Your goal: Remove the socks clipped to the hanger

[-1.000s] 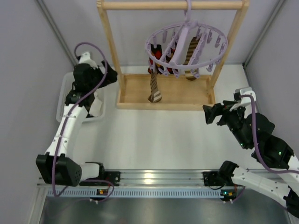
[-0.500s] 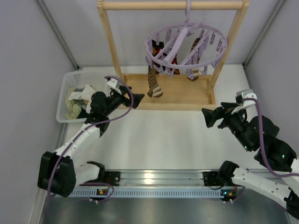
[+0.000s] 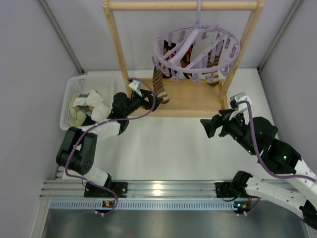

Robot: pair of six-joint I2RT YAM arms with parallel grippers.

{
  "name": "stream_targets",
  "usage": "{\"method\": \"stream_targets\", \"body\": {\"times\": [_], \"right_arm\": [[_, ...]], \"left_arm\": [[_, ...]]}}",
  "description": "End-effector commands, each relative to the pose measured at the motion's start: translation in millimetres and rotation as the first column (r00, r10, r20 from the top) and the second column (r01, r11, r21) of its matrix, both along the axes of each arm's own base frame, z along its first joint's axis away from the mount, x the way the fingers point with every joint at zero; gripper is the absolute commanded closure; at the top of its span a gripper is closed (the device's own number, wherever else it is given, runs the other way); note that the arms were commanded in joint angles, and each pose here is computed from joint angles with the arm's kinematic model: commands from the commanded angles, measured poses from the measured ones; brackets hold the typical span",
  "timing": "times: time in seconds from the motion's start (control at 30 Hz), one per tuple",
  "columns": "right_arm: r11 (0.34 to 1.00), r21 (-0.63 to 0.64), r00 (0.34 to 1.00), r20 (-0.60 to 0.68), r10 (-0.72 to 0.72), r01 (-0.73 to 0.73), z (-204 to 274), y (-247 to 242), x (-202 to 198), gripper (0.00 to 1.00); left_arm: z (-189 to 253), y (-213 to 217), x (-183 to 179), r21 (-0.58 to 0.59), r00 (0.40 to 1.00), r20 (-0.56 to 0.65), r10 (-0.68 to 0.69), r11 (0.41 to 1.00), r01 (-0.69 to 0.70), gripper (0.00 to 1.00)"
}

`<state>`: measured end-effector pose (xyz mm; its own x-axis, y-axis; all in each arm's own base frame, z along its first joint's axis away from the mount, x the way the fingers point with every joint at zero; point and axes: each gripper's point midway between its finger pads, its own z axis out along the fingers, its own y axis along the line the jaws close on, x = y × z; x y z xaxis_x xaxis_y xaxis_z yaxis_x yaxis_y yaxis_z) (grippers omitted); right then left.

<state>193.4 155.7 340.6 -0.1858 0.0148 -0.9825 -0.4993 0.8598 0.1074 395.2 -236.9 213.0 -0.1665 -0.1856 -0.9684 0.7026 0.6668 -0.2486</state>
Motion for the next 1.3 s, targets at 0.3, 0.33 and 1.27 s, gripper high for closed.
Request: {"method": "stream_targets", "body": {"times": [0.3, 0.33, 1.27], "right_arm": [[0.996, 0.061, 0.997, 0.052, 0.056, -0.059, 19, 17, 2, 0.14], [0.996, 0.068, 0.997, 0.057, 0.056, -0.059, 21, 16, 1, 0.14], [0.969, 0.243, 0.987, 0.142, -0.073, 0.037, 110, -20, -6, 0.17]], "left_arm": [[43, -15, 35, -0.04, 0.979, 0.162, 0.123, 0.992, -0.118, 1.0], [48, -13, 33, -0.043, 0.972, 0.177, 0.152, 0.988, -0.147, 1.0], [48, -120, -116, 0.253, 0.898, 0.228, 0.376, 0.868, -0.427, 1.0]]}}
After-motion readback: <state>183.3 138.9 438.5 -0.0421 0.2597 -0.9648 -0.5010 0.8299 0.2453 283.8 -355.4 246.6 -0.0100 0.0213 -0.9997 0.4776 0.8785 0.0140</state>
